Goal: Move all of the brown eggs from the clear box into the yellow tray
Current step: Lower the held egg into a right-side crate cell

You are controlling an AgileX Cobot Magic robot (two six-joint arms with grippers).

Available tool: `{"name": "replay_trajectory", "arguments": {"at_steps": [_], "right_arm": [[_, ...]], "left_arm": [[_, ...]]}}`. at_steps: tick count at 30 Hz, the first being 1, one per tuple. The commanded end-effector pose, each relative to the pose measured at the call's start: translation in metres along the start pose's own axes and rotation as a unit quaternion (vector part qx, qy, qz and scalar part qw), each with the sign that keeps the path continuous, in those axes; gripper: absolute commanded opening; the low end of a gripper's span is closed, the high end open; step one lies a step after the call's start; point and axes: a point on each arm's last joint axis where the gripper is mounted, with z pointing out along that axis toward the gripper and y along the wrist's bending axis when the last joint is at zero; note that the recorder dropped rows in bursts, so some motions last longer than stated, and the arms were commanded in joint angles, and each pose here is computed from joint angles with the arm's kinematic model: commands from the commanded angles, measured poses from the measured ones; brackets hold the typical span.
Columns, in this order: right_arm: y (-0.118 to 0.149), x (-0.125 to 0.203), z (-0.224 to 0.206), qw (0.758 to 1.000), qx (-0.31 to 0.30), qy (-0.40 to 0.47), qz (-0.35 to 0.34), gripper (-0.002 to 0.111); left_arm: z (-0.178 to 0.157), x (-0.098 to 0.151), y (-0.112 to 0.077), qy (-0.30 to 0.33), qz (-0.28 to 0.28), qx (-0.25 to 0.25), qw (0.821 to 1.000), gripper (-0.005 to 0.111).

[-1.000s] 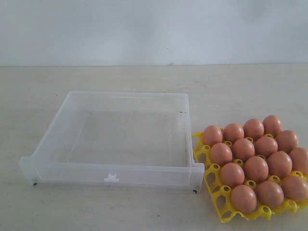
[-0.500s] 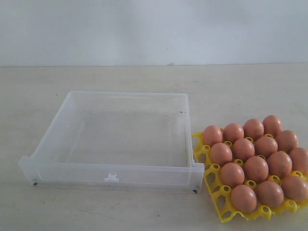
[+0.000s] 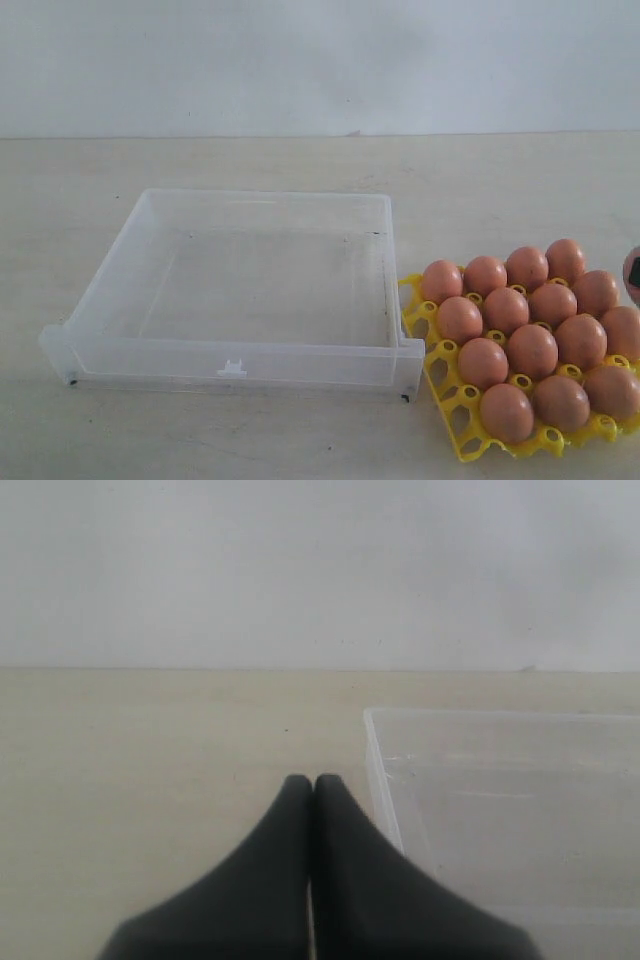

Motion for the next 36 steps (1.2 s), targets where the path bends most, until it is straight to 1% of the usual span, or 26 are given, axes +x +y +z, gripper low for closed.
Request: {"name": "replay_trajectory", "arguments": {"at_steps": [1,3,4,5,9,15,23,26,31,36], "right_arm": [[-0.005,0.01,0.001,0.998,0.037,0.016,-0.056,0.0],[-0.014,0.017,0.0,0.994,0.093,0.032,-0.053,0.0],[-0.016,0.021,0.0,0.992,0.105,0.039,-0.056,0.0],[-0.017,0.024,0.0,0.99,0.113,0.044,-0.067,0.0],[-0.017,0.027,0.001,0.987,0.113,0.052,-0.102,0.0],[-0.025,0.028,-0.002,0.98,0.157,0.065,-0.105,0.0],[-0.024,0.028,0.0,0.98,0.153,0.068,-0.106,0.0],[-0.021,0.029,0.005,0.979,0.144,0.079,-0.118,0.0],[-0.022,0.031,0.009,0.971,0.155,0.099,-0.151,0.0],[-0.023,0.031,0.008,0.969,0.162,0.102,-0.155,0.0]], "left_arm": [[0.0,0.001,0.0,0.002,0.002,0.004,1.0,-0.004],[0.0,0.001,0.0,0.002,0.002,0.004,1.0,-0.004],[0.0,0.001,0.0,0.002,0.002,0.004,1.0,-0.004],[0.0,0.001,0.0,0.002,0.002,0.004,1.0,-0.004],[0.0,0.001,0.0,0.003,0.002,0.004,1.0,-0.004],[0.0,0.001,0.0,0.003,0.002,0.004,1.0,-0.004],[0.0,0.001,0.0,0.003,0.002,0.004,1.0,-0.004],[0.0,0.001,0.0,0.003,0.002,0.004,1.0,-0.004],[0.0,0.001,0.0,0.003,0.002,0.004,1.0,-0.004],[0.0,0.001,0.0,0.003,0.002,0.004,1.0,-0.004]]}}
